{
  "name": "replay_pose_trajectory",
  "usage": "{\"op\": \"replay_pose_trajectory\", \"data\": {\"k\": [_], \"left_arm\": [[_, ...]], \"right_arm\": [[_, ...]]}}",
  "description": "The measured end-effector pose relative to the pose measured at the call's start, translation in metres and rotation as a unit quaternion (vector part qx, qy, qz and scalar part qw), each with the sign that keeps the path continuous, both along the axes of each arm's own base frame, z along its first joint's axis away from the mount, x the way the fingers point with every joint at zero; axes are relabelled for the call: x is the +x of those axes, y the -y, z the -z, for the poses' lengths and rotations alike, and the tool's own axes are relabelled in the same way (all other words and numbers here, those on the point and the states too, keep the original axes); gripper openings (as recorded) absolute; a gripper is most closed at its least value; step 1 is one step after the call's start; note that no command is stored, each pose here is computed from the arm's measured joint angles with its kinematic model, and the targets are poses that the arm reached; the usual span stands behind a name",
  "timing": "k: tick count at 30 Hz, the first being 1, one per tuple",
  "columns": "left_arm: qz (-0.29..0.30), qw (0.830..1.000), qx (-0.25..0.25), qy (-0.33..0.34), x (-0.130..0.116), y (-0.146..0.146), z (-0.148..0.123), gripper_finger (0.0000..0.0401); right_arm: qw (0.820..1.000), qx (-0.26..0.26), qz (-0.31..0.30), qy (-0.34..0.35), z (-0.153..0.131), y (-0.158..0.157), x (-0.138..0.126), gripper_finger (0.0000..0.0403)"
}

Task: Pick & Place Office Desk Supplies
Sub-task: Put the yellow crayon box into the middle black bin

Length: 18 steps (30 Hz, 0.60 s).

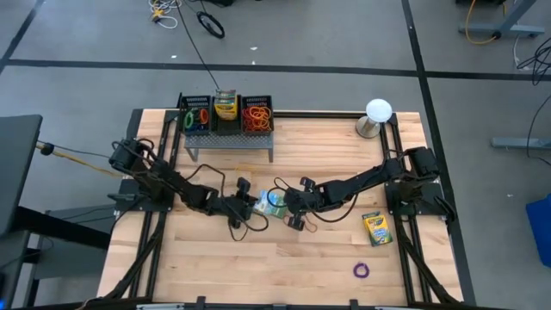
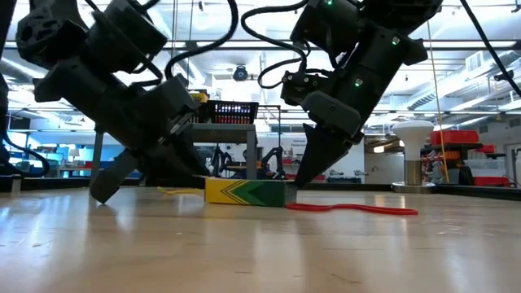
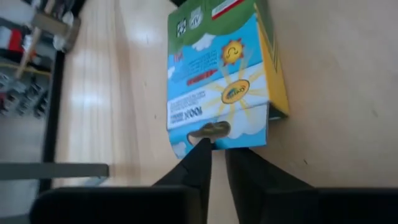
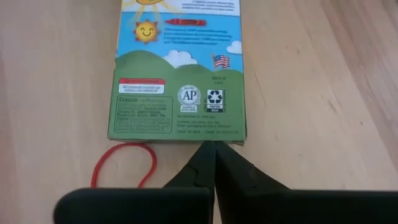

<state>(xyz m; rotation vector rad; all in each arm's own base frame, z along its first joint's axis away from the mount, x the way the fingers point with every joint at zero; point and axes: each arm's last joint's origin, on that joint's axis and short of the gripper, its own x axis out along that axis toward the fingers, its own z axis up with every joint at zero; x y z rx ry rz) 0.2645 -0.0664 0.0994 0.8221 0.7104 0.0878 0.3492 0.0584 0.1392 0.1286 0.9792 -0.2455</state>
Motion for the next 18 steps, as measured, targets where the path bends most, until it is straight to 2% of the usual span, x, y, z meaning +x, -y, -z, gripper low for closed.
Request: {"op": "replay_pose_trajectory", "data": {"k": [7, 14, 18], "left_arm": [[0.018, 0.998, 0.060, -0.001, -0.004, 0.012, -0.002, 0.0007], [0.016, 0.995, 0.096, 0.003, -0.008, 0.021, -0.005, 0.0004], [0.010, 0.995, 0.100, 0.026, -0.009, 0.025, -0.016, 0.0004]], "right_arm": [[1.000, -0.004, -0.007, 0.005, -0.001, 0.000, 0.001, 0.0005], [1.000, -0.008, -0.015, 0.005, -0.003, -0.001, 0.000, 0.0017], [1.000, -0.018, -0.014, 0.021, -0.017, -0.005, -0.004, 0.0032]]}}
